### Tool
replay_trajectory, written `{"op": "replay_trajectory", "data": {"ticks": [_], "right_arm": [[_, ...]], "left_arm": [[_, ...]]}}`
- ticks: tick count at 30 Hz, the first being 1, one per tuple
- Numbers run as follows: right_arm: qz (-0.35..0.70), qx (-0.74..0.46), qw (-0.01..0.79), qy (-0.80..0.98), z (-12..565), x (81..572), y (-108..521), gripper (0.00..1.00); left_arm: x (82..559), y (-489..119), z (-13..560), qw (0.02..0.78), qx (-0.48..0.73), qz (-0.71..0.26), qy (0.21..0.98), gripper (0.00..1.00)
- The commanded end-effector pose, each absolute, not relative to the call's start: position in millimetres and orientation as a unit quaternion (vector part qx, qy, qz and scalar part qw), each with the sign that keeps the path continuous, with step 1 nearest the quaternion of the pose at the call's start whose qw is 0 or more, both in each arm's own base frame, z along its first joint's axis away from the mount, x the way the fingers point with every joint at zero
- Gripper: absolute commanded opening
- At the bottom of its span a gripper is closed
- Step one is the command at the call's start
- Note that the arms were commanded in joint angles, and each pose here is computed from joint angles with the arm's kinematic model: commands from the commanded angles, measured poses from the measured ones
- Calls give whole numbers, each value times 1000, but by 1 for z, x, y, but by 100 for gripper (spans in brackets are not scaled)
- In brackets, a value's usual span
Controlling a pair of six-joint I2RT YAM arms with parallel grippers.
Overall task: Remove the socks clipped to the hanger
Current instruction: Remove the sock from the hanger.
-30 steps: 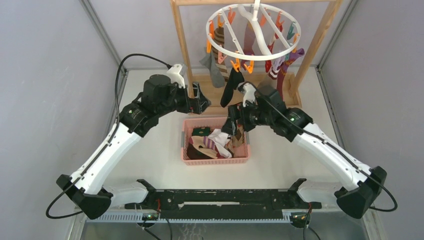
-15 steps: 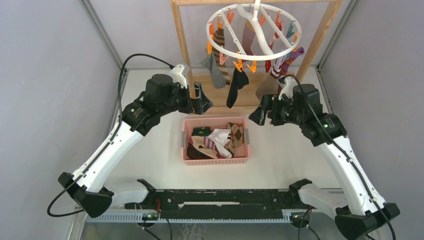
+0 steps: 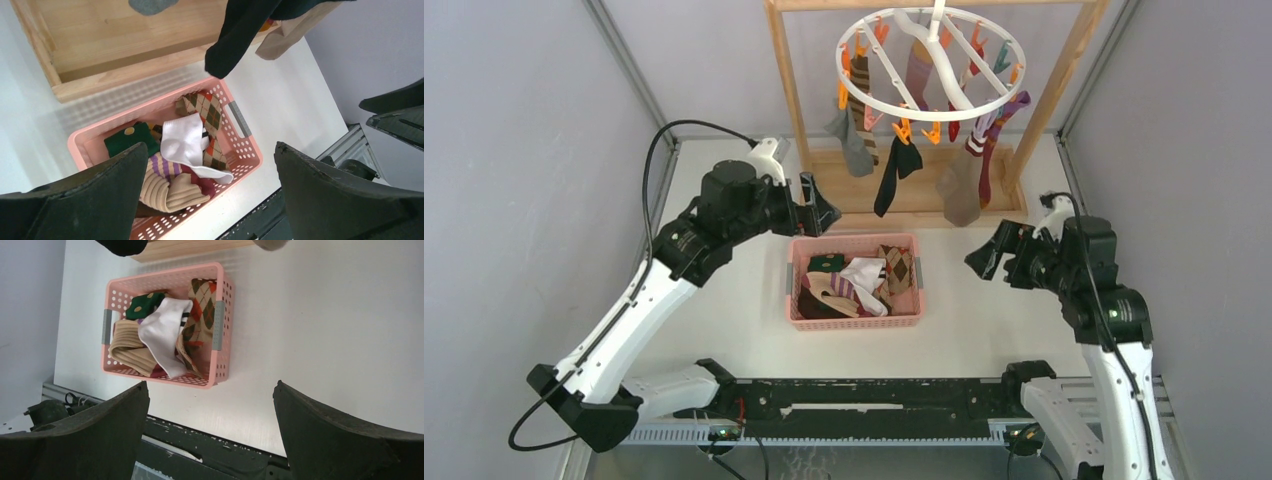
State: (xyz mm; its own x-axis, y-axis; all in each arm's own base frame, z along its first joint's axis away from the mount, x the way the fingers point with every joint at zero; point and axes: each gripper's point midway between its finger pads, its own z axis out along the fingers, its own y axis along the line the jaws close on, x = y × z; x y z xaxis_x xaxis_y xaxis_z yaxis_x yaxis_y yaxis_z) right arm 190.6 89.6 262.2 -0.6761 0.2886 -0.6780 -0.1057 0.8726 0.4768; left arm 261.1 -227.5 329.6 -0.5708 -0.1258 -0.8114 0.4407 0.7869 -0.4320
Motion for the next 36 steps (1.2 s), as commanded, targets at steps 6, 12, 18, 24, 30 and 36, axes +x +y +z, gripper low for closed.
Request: {"op": "replay_trajectory", "data": {"ticks": [6, 12, 18, 24, 30, 36], "right_arm": [[230, 103, 403, 880, 255, 164, 73, 100], [223, 121, 409, 877, 256, 159, 68, 100], [220, 120, 405, 879, 254, 158, 68, 100], [221, 125, 404, 879, 254, 166, 66, 100], [229, 123, 402, 878, 255, 171, 68, 100], [231, 124, 403, 877, 256, 173, 69, 100]], "left_arm": [[245, -208, 321, 452, 72, -301, 836, 100], [240, -199, 316, 453, 64, -290, 841, 100], [233, -188, 309, 452, 49, -282, 845, 100], [236, -182, 306, 456, 36, -269, 847, 100], [238, -182, 306, 458, 32, -267, 847, 100], [240, -183, 308, 459, 34, -267, 847, 100]]}}
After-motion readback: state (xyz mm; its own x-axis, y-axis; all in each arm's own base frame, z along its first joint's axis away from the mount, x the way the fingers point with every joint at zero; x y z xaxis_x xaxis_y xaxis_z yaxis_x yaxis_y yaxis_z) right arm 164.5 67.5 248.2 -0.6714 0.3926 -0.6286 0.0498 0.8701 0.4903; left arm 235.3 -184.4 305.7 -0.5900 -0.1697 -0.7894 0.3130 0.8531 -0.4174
